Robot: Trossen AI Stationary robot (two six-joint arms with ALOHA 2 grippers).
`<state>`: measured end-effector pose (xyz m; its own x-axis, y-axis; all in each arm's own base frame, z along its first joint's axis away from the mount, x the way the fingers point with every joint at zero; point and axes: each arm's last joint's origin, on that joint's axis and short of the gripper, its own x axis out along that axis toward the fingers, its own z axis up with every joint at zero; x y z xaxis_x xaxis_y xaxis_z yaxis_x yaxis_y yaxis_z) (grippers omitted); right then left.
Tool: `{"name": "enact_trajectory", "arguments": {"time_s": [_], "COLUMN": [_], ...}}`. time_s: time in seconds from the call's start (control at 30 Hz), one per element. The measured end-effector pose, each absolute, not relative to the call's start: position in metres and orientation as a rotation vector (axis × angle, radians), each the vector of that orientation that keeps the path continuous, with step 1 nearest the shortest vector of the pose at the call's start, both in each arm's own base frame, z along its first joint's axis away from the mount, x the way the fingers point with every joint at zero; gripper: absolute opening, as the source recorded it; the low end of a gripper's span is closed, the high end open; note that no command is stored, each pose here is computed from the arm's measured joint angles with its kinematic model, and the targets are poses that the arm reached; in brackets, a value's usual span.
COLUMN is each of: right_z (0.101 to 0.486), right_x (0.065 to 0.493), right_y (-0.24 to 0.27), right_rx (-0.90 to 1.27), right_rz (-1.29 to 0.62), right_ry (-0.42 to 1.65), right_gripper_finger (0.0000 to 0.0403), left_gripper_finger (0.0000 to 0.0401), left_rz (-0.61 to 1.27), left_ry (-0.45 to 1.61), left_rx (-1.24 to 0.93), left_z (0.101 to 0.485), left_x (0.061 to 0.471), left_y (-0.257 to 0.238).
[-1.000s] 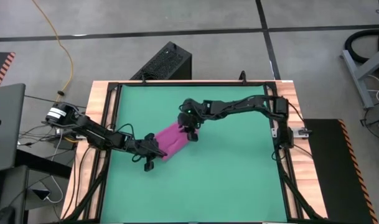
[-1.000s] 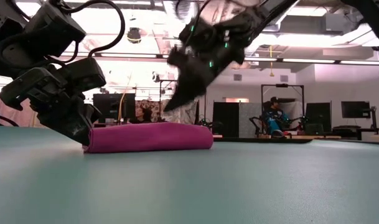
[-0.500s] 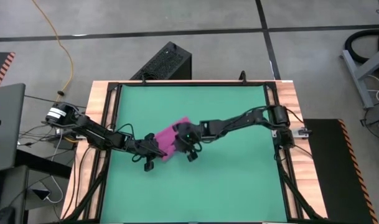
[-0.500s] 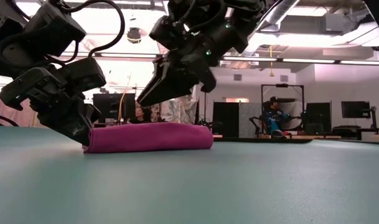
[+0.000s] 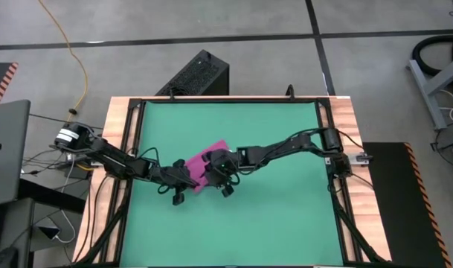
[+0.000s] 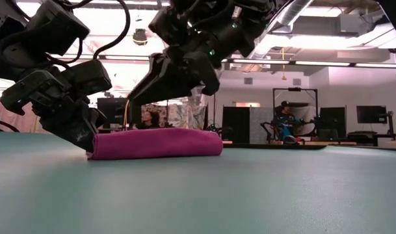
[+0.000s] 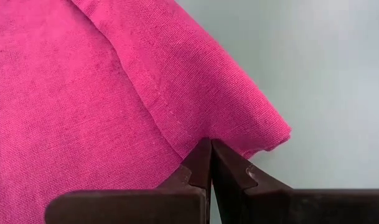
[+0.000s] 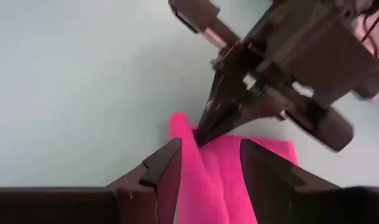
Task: Roll towel into tight, uniform cylinder
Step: Roll the pink towel
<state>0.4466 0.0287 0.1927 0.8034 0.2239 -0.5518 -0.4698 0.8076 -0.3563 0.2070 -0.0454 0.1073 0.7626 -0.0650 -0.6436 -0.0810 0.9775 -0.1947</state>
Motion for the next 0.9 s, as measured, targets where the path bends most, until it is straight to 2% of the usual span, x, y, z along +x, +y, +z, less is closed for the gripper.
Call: {"name": "enact_trajectory", "arguments": {"time_s": [0.37, 0.6, 0.9], "right_z": [0.190, 0.166, 0.164], "right_x": [0.451, 0.461, 0.475], "right_y": [0.032, 0.032, 0.033], "right_rx": [-0.519, -0.515, -0.510], "right_rz": [0.415, 0.425, 0.438], "right_ry": [0.478, 0.546, 0.595], "right_gripper_finger": [0.0191, 0.0191, 0.0192], "left_gripper_finger": [0.0000, 0.0000, 0.0000], "left_rz": [0.004, 0.002, -0.014], "left_ry": [0.698, 0.688, 0.671], "left_rx": [-0.207, -0.190, -0.177], "left_z": [0.108, 0.109, 0.110], "left_x": [0.207, 0.209, 0.211], "left_y": [-0.045, -0.043, -0.039]}}
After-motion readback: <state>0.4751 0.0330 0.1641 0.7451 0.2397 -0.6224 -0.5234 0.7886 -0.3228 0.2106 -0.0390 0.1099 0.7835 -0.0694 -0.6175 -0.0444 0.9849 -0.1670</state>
